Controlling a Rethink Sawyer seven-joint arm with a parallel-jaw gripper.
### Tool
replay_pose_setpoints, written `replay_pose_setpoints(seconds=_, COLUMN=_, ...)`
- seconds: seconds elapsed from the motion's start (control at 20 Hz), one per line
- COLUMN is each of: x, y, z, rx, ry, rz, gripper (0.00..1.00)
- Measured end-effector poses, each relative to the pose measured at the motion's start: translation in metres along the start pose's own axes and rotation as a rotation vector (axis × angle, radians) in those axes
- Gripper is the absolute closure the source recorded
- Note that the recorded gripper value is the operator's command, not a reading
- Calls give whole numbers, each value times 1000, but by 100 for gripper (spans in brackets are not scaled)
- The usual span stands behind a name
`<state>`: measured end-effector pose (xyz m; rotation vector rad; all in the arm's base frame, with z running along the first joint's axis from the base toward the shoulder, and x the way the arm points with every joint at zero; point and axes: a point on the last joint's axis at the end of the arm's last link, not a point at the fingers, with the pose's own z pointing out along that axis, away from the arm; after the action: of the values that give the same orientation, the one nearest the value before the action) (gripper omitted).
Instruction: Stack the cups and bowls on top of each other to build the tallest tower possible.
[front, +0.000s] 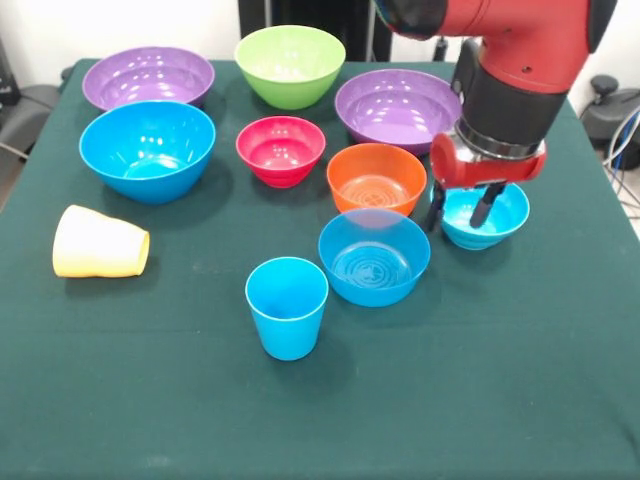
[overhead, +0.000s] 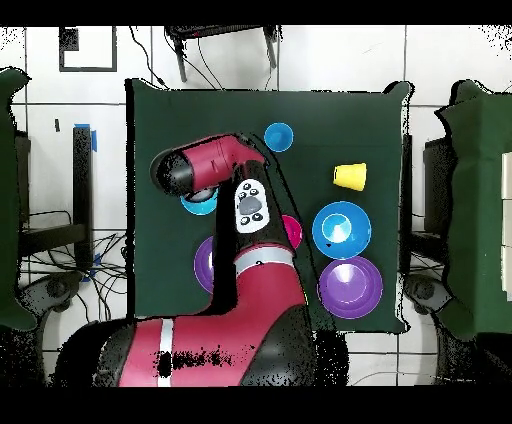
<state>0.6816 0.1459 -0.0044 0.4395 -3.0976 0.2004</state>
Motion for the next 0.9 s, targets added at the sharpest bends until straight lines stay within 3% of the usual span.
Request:
replay_pose_setpoints(seconds=0.2, x=12, y=11, z=-8, rx=-15, ry=25, rz=58, gripper=0)
replay_pose_setpoints(seconds=0.55, x=27, y=23, z=-17, rx=-17, ry=51, rz=116, gripper=0)
replay_pose_setpoints(seconds=0.9, x=47, y=47, z=-13, rx=-11, ry=47, rz=155, gripper=0)
